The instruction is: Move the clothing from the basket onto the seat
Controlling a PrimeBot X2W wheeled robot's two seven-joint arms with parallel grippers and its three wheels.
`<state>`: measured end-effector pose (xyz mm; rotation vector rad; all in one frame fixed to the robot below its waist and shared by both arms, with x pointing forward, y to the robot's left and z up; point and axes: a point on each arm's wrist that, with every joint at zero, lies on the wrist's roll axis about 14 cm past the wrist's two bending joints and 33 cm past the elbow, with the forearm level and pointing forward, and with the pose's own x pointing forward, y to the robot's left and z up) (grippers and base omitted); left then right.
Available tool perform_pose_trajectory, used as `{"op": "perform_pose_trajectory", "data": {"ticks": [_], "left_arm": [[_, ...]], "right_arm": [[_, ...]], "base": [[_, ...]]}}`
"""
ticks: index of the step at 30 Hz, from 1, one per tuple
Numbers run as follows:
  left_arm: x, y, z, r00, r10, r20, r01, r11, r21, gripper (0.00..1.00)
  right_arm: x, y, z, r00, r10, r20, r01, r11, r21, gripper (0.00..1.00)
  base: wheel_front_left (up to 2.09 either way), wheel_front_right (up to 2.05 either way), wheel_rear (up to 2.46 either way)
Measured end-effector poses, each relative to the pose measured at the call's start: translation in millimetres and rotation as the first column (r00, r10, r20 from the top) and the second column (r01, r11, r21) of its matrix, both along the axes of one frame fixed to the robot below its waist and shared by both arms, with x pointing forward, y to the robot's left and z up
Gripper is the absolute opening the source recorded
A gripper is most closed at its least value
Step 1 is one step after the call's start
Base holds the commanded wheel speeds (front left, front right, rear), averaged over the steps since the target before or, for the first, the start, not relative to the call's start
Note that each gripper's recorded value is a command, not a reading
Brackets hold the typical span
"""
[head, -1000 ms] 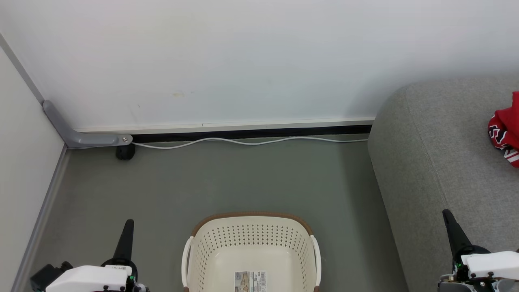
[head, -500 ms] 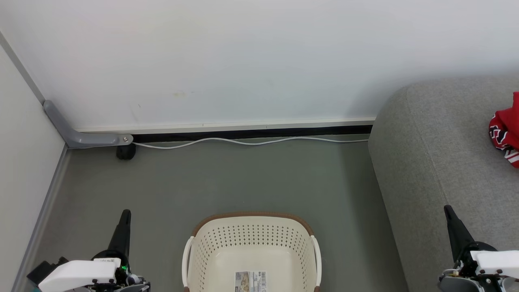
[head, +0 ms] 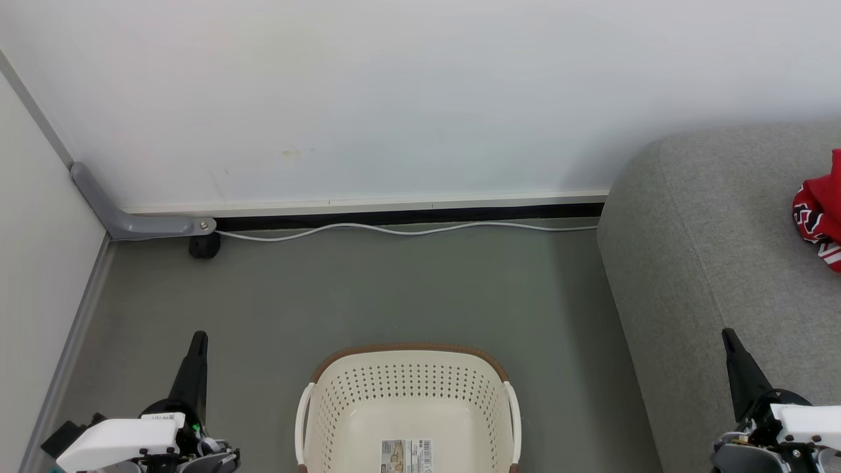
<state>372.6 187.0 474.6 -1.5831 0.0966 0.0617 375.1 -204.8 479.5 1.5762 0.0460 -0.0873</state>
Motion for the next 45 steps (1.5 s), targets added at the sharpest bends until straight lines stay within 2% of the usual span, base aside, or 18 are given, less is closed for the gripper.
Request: {"op": "perform_pose_trajectory", "data": {"ticks": [45], "left_arm": [[0.0, 0.0, 0.0, 1.000, 0.000, 0.000, 0.000, 1.000, 0.000, 0.00]], "right_arm": [[0.0, -0.4, 0.1, 1.000, -0.001, 0.000, 0.001, 1.000, 0.001, 0.00]], "base": [[0.00, 0.00, 0.00]]}}
